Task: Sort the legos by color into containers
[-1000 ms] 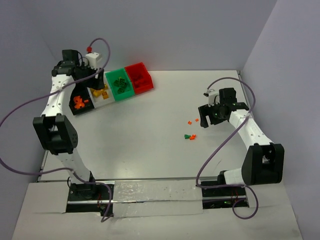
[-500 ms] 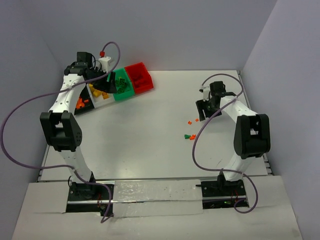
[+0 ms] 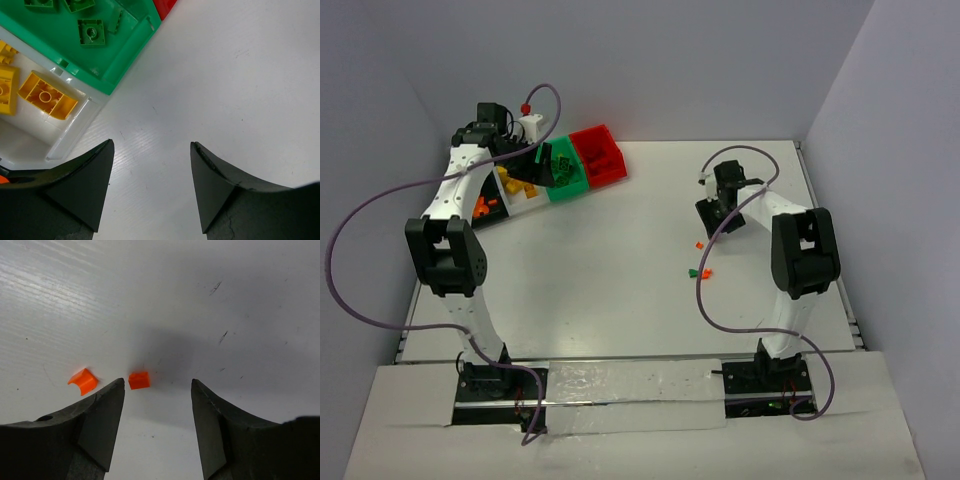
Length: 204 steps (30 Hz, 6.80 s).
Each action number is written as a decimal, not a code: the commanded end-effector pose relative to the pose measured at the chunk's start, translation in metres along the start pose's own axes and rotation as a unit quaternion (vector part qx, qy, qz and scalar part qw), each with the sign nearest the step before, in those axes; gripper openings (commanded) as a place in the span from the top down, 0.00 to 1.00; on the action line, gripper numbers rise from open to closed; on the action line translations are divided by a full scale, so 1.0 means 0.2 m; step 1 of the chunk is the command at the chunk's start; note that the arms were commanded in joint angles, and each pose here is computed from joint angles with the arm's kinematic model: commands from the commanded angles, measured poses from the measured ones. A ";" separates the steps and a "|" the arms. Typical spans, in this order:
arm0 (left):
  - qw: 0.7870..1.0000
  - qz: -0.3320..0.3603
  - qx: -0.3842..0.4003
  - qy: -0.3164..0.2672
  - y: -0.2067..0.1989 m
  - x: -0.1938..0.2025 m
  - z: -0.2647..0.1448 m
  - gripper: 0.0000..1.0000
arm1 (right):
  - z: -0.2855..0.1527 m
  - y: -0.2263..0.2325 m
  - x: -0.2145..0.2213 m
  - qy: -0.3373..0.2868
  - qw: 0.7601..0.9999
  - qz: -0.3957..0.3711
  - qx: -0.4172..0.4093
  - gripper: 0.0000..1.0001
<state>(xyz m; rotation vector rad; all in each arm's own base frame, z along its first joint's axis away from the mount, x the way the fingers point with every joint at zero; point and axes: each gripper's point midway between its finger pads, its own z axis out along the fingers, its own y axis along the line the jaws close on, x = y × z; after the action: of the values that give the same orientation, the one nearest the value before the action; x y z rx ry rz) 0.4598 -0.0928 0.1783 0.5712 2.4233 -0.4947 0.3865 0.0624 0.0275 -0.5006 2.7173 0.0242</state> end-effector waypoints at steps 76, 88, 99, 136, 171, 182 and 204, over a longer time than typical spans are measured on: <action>0.915 -0.146 0.374 -0.033 -0.78 -0.08 -0.15 0.22 | -0.75 0.63 -0.63 -0.299 0.908 -0.127 -0.263 1.00; 0.837 -0.134 0.517 -0.121 -1.10 -0.29 -0.46 0.20 | -1.16 1.09 -0.82 -0.506 0.775 -0.175 -0.335 1.00; 0.816 -0.204 0.531 -0.105 -1.13 -0.37 -0.40 0.29 | -1.24 1.16 -0.83 -0.522 0.760 -0.160 -0.353 1.00; 0.813 -0.232 0.533 -0.030 -1.20 -0.32 -0.26 0.51 | -1.28 1.22 -0.90 -0.551 0.748 -0.187 -0.320 1.00; 0.818 -0.240 0.514 -0.089 -0.94 -0.36 -0.36 1.00 | -1.17 1.12 -0.86 -0.534 0.780 -0.190 -0.265 0.24; 0.922 -0.207 0.275 -0.175 -0.28 -0.44 -0.31 1.00 | -1.01 0.92 -0.75 -0.471 0.838 -0.164 -0.224 0.15; 0.914 -0.251 -0.308 -0.083 1.08 0.15 -0.32 0.99 | -0.72 0.36 -0.39 -0.313 0.939 -0.084 -0.117 0.00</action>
<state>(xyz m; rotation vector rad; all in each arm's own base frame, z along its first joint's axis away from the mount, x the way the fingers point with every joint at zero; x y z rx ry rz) 0.5105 0.0994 0.1610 -0.3880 2.3632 -0.1490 0.3872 0.1673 0.1866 -0.6502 1.9955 0.4647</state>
